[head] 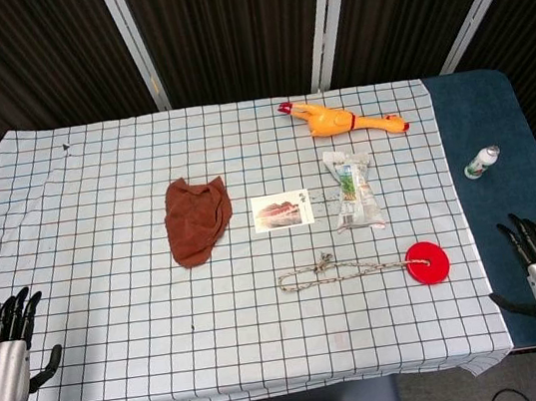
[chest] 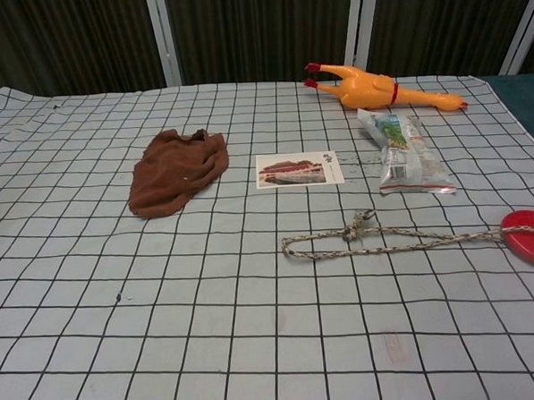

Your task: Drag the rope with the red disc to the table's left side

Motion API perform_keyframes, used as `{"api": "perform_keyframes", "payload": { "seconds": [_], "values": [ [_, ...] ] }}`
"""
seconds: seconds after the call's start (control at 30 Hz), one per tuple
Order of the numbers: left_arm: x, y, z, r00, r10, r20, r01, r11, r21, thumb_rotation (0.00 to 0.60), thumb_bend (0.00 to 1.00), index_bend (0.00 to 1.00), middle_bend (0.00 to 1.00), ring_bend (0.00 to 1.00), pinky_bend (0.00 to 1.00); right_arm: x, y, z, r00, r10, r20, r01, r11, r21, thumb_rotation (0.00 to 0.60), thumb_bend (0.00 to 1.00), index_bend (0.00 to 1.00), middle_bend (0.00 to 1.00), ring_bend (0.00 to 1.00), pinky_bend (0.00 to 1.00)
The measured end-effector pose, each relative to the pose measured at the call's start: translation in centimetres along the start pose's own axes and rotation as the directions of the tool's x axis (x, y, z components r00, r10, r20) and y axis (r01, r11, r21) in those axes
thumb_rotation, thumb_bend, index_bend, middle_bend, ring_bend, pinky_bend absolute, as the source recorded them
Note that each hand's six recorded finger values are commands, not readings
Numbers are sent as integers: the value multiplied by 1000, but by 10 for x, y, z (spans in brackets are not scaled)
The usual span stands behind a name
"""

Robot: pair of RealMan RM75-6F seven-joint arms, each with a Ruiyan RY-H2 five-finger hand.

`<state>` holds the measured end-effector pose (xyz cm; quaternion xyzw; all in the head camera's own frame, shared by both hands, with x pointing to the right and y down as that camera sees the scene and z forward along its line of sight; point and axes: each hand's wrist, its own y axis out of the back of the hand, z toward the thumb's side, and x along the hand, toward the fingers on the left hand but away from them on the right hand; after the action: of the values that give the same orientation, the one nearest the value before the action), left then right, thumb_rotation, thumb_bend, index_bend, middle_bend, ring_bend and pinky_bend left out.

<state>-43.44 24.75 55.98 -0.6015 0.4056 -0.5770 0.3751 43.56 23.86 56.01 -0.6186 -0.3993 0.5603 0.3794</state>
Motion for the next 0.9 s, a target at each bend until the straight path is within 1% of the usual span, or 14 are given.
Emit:
{"api": "perform_keyframes", "payload": {
  "seconds": [0.2,0.3,0.43,0.53,0.63,0.73,0.83,0.87,0.9],
  "values": [
    [0,-2,1,1000,-5,4,5,1000,-6,600,371,0,0,0,0,1,2,-3,1000,-5,13,5,1000,0,600,246,0,0,0,0],
    [2,-4,7,1000,-17,24,18,1000,-13,600,372,0,0,0,0,1,5,-4,1000,-10,19,10,1000,-3,600,245,0,0,0,0],
    [10,-9,23,995,-46,87,46,999,-2,600,372,0,0,0,0,0,11,-5,999,-33,32,34,999,-10,600,246,0,0,0,0],
    [19,-16,44,986,-68,155,70,998,-7,600,371,0,0,0,0,0,14,-9,998,-41,47,41,999,-10,600,245,0,0,0,0],
    [31,-23,72,966,-87,243,95,995,-22,600,373,0,0,0,0,-1,18,-15,997,-46,65,46,999,4,600,245,0,0,0,0],
    [42,-33,104,935,-111,336,126,992,-25,600,373,0,0,0,0,-1,22,-21,996,-49,77,48,999,13,600,246,0,0,0,0],
    [50,-48,137,893,-151,423,174,985,-16,600,373,0,0,0,0,-1,25,-23,995,-49,81,49,999,7,600,245,0,0,0,0],
    [53,-54,152,872,-170,458,193,981,-4,600,373,0,0,0,0,-1,26,-24,995,-50,83,49,999,5,600,246,0,0,0,0],
    [55,-59,163,855,-184,484,205,979,9,600,373,0,0,0,0,-1,27,-26,995,-50,84,50,999,5,600,246,0,0,0,0]
  ]
}}
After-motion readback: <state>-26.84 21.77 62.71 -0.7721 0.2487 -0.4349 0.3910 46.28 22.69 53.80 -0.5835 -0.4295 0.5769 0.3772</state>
